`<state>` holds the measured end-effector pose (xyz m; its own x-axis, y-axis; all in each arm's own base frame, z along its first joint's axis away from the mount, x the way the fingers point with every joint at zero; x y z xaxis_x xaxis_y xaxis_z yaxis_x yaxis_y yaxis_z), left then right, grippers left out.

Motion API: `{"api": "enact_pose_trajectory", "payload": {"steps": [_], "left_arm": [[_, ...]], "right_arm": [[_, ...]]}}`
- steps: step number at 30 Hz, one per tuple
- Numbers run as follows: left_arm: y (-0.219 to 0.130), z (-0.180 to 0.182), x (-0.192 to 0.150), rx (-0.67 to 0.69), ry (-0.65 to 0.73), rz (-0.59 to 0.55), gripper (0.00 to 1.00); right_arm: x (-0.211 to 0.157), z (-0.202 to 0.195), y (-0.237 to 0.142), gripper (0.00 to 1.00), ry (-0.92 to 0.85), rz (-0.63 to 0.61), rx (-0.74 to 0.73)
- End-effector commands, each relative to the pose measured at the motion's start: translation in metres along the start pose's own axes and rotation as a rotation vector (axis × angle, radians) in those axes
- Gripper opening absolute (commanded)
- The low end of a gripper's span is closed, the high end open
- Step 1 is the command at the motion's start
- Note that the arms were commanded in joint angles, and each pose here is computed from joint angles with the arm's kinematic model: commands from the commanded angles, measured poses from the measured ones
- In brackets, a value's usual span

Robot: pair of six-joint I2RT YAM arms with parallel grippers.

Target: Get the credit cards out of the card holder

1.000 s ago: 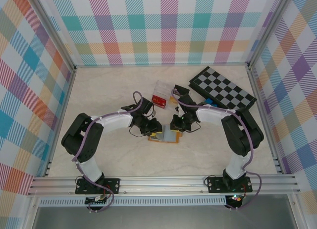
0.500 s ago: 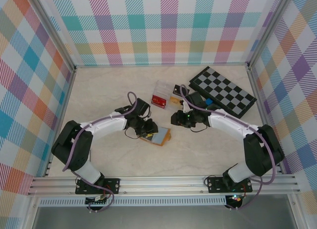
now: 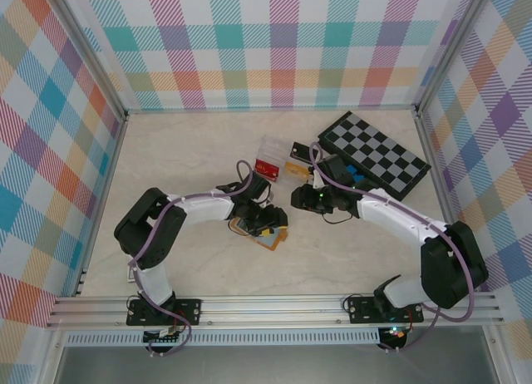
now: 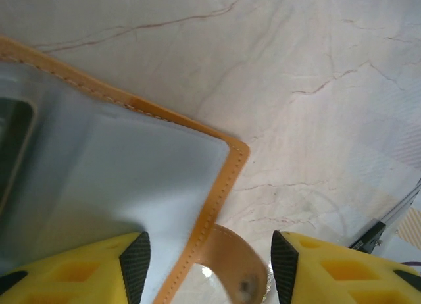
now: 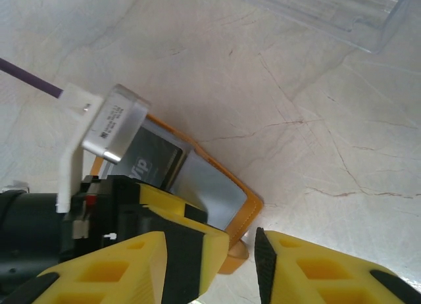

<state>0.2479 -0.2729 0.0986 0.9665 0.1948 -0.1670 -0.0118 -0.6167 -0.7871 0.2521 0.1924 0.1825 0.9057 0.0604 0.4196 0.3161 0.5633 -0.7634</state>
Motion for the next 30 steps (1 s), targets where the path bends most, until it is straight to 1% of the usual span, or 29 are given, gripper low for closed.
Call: {"api": "enact_pose_trajectory", "payload": {"steps": [1,3,6,10,12,15,17,20,24,27,30], "left_arm": [[0.010,0.004,0.004,0.039,-0.024,-0.035,0.52],[0.012,0.007,0.004,0.046,-0.036,-0.038,0.48],[0.008,0.005,0.004,0.041,-0.043,-0.054,0.39],[-0.008,-0.004,0.003,0.032,-0.026,-0.091,0.26],[-0.019,-0.008,0.004,0.012,-0.015,-0.114,0.23],[-0.035,-0.013,0.007,-0.018,-0.003,-0.129,0.22],[-0.045,-0.005,0.008,0.020,-0.020,-0.136,0.21],[-0.063,0.008,0.013,0.034,-0.047,-0.171,0.21],[-0.085,0.027,0.021,0.051,-0.096,-0.226,0.21],[-0.091,0.043,0.026,0.063,-0.139,-0.247,0.21],[-0.088,0.054,0.030,0.068,-0.168,-0.243,0.21]], "right_arm": [[-0.001,0.000,-0.003,0.41,0.018,-0.001,0.008],[-0.001,0.001,-0.001,0.39,0.024,0.013,0.021],[-0.003,0.004,0.007,0.33,0.044,0.041,0.038],[-0.010,0.010,0.022,0.26,0.060,0.084,0.021],[-0.013,0.016,0.029,0.24,0.051,0.100,0.007],[-0.014,0.028,0.038,0.21,0.034,0.125,-0.002],[-0.015,0.036,0.046,0.19,0.032,0.145,-0.001],[-0.016,0.046,0.058,0.16,0.039,0.174,0.006],[-0.019,0.058,0.075,0.15,0.055,0.220,0.045],[-0.021,0.064,0.087,0.14,0.074,0.251,0.065],[-0.025,0.065,0.097,0.14,0.099,0.279,0.072]]}}
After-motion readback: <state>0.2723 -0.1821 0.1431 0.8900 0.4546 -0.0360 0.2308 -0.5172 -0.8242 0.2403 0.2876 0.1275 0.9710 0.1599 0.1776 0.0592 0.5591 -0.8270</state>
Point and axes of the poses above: each hand's point on the last joint's axis, 136 mm out from that joint toward the fingers, its own y axis out along the fingers, its own z axis along the line the jaws close on, x = y × z, the point moved 8 cm from there along -y, back along the fingers, and after that the axes turned 11 degrees about -y, right-handed, at the moved point
